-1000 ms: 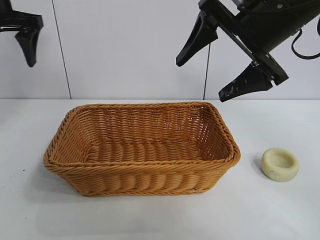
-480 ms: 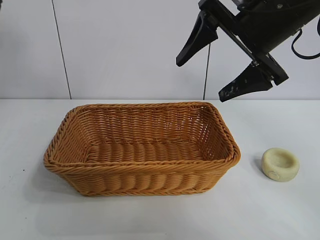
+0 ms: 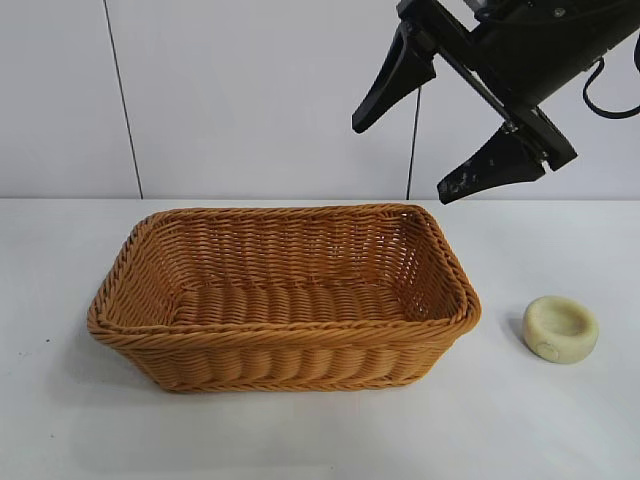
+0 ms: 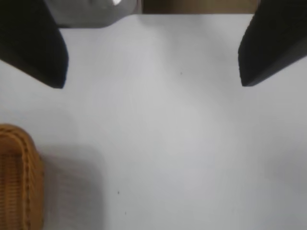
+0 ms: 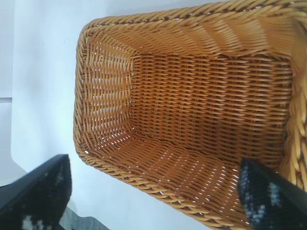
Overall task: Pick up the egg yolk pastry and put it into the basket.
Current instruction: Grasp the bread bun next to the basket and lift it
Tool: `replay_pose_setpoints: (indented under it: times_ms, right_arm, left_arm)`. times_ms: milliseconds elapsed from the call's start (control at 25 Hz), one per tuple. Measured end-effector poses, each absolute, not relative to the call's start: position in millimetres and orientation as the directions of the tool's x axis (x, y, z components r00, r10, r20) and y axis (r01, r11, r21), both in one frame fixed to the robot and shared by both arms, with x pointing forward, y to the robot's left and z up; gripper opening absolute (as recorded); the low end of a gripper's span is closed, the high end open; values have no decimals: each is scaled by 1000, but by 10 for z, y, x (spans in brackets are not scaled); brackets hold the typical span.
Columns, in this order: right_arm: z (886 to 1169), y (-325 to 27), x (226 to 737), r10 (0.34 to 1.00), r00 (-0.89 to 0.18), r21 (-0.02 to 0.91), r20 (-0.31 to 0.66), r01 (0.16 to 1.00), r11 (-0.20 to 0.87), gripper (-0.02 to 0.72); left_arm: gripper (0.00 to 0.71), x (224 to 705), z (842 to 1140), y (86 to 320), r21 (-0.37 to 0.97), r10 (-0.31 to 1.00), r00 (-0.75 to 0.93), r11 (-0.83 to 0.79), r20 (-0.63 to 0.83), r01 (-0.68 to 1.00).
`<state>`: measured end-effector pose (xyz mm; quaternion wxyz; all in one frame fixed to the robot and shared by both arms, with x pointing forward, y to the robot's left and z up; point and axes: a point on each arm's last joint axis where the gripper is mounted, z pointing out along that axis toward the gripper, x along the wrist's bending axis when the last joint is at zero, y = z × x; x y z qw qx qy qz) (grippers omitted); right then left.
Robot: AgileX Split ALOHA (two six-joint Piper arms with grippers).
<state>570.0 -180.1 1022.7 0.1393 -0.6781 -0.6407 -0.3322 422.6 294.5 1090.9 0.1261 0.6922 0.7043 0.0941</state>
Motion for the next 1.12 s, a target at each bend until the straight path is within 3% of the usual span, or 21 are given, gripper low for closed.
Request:
replay_pose_setpoints:
  times_ms: [160,440,720,1120]
  right_arm:
    - [10227,-1801,5700,776,-42,237,629,961,-140,675]
    - [10227,-1801,5700,776,-42,237,629,961,-140,675]
    - [10227,-1801,5700,776,-42,237,629,961,-140,675]
    - [10227,-1802,5702,776,-42,238,629,961,-141,675]
  left_arm:
    - [692,3828,10596,2959,291,999,7,3,-34,957]
    - [692,3271,10334,2973,438,999,12,4,-33,899]
    - [692,2898,10436,2980,655,999,20,8,-34,756]
    - [692,2511,10518,2988,825,999,29,11,-33,565]
